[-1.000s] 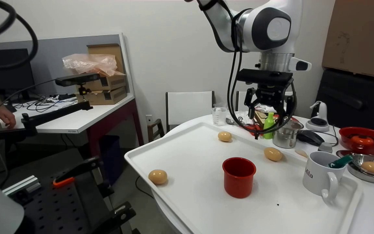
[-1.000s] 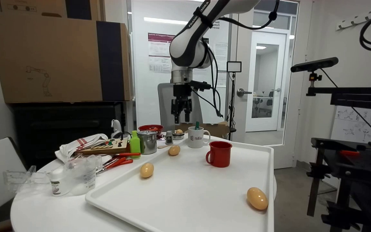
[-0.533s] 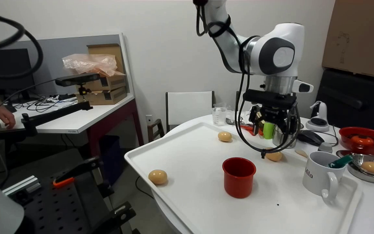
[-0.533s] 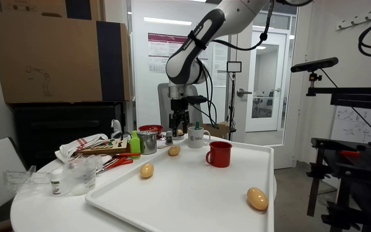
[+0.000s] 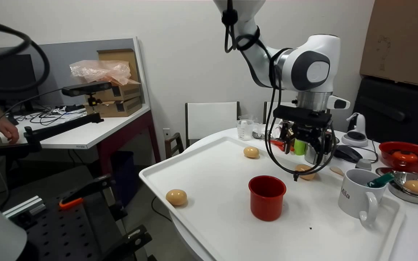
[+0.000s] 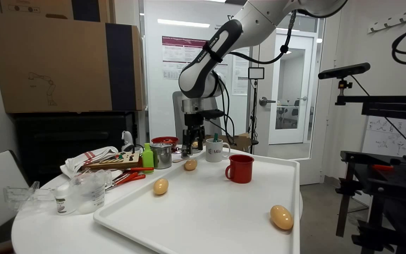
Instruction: Put the right egg in the red cup
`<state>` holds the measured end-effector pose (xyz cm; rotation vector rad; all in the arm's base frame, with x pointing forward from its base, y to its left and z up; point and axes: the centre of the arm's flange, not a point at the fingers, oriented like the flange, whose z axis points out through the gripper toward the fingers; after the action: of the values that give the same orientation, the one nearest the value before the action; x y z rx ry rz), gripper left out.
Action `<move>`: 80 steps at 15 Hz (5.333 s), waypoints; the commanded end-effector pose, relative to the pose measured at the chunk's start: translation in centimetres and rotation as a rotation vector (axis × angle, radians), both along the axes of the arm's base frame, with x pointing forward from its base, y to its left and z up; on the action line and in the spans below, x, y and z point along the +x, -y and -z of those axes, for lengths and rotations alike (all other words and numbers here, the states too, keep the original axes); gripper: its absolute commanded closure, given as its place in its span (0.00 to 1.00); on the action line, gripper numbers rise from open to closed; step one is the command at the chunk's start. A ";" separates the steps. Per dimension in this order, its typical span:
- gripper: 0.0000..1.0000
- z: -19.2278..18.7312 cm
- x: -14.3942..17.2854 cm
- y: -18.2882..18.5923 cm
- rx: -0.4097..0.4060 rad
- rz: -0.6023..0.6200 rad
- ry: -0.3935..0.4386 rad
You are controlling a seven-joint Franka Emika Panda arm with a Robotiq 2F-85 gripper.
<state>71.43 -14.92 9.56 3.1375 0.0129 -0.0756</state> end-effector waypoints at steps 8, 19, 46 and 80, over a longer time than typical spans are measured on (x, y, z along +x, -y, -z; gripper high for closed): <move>0.00 3.5 2.1 0.3 -0.049 0.033 0.061; 0.00 5.3 3.4 0.1 -0.056 0.062 0.097; 0.49 6.9 2.8 0.4 -0.037 0.193 0.053; 0.30 -1.5 -2.7 -0.4 -0.090 0.331 0.086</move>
<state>68.75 -14.48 11.08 3.0158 -0.4957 0.0571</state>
